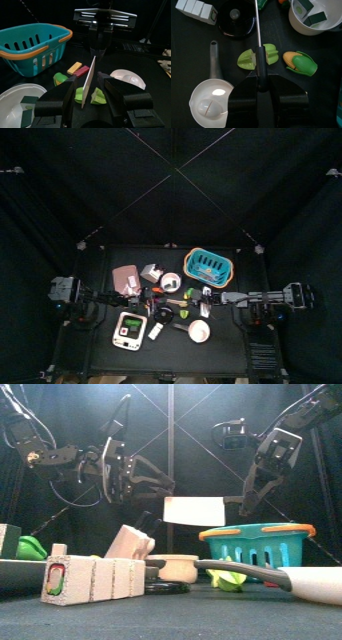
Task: Drop cleaver in pot
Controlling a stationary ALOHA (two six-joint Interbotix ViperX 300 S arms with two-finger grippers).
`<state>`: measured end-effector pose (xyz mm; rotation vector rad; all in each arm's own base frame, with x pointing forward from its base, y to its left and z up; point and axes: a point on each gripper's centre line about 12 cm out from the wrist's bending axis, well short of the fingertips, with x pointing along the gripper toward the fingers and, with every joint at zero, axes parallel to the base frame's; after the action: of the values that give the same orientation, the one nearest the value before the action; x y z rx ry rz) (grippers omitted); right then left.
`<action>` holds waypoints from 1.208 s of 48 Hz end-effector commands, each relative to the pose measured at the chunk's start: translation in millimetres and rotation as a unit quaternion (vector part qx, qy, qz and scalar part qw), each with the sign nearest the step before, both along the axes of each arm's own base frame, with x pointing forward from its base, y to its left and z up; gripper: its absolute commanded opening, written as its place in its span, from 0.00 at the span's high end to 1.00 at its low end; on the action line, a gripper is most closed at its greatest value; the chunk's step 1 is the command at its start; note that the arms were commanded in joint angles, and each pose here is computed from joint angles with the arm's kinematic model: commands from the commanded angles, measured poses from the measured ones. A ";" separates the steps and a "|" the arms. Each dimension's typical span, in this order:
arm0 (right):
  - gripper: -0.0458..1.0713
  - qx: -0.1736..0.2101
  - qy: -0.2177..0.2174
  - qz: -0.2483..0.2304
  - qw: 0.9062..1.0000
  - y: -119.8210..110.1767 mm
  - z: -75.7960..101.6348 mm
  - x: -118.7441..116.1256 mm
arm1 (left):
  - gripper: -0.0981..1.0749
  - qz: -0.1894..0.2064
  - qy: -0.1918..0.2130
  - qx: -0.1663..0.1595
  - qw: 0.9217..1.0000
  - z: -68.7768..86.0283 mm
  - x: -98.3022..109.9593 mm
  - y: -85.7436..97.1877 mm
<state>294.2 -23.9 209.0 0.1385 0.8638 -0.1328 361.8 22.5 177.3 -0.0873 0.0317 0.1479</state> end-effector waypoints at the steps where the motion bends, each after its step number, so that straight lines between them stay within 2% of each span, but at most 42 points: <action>1: 0.69 0.000 -0.020 -0.001 1.000 -0.6 13.5 3.5 | 0.26 0.003 -0.021 0.001 1.000 11.0 1.1 1.0; 22: 0.69 -0.002 -0.019 -0.004 1.000 -2.6 13.4 3.2 | 0.26 0.000 -0.037 0.006 0.999 14.4 -6.1 -0.1; 50: 0.69 -0.002 -0.018 -0.006 1.000 -4.0 12.5 3.4 | 0.26 -0.002 -0.033 0.006 0.999 11.1 -8.5 -1.7; 58: 0.69 0.007 -0.029 -0.021 0.999 -9.4 19.8 7.5 | 0.26 -0.004 -0.032 0.008 0.999 10.9 -12.7 -3.0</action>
<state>294.4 -30.1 210.7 0.1540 0.8623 -0.1538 349.9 20.8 177.7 -0.0810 0.0043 0.1431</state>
